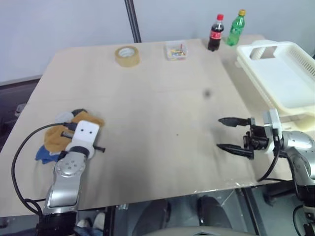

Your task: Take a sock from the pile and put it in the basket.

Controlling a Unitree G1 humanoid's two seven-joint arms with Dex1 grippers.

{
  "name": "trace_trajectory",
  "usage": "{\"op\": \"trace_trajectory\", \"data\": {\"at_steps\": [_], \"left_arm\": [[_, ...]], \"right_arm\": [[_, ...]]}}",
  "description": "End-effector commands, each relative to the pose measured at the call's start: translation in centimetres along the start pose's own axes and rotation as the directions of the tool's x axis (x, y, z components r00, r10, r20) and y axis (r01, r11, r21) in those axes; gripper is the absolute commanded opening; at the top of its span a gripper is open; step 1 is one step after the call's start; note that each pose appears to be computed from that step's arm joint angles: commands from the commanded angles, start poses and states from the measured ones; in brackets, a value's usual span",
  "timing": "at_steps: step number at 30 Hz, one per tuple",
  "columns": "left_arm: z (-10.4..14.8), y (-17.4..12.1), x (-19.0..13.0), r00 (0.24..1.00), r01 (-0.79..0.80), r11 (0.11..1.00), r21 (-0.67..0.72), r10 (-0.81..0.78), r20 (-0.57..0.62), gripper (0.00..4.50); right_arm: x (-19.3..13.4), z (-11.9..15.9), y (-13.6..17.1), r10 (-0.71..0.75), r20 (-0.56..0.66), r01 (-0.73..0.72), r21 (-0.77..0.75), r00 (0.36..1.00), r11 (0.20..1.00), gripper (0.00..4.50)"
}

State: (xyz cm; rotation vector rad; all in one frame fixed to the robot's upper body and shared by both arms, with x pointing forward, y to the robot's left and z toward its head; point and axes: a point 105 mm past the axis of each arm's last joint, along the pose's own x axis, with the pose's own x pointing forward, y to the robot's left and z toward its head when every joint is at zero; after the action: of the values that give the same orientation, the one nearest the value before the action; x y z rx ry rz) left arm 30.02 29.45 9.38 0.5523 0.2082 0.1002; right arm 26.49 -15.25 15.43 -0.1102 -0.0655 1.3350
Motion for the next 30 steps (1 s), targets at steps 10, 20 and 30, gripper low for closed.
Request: {"op": "trace_trajectory", "data": {"at_steps": [10, 20, 30], "left_arm": [[2.9, -0.3, -0.1, 0.996, 0.034, 0.999, -0.028, -0.032, 0.080, 0.04], [2.3, -0.4, 0.0, 0.997, 0.057, 0.996, -0.076, -0.053, 0.047, 2.44], [4.2, -0.4, 0.6, 0.996, 0.036, 0.999, 0.036, -0.039, 0.083, 2.44]], "right_arm": [[0.2, 0.4, 0.1, 0.001, 0.013, -0.001, -0.030, 1.000, 1.000, 4.50], [0.1, 0.3, 0.2, -0.006, 0.011, 0.006, -0.025, 1.000, 1.000, 4.50], [0.1, -0.1, 0.2, -0.003, 0.005, 0.003, -0.021, 1.000, 1.000, 4.50]]}}
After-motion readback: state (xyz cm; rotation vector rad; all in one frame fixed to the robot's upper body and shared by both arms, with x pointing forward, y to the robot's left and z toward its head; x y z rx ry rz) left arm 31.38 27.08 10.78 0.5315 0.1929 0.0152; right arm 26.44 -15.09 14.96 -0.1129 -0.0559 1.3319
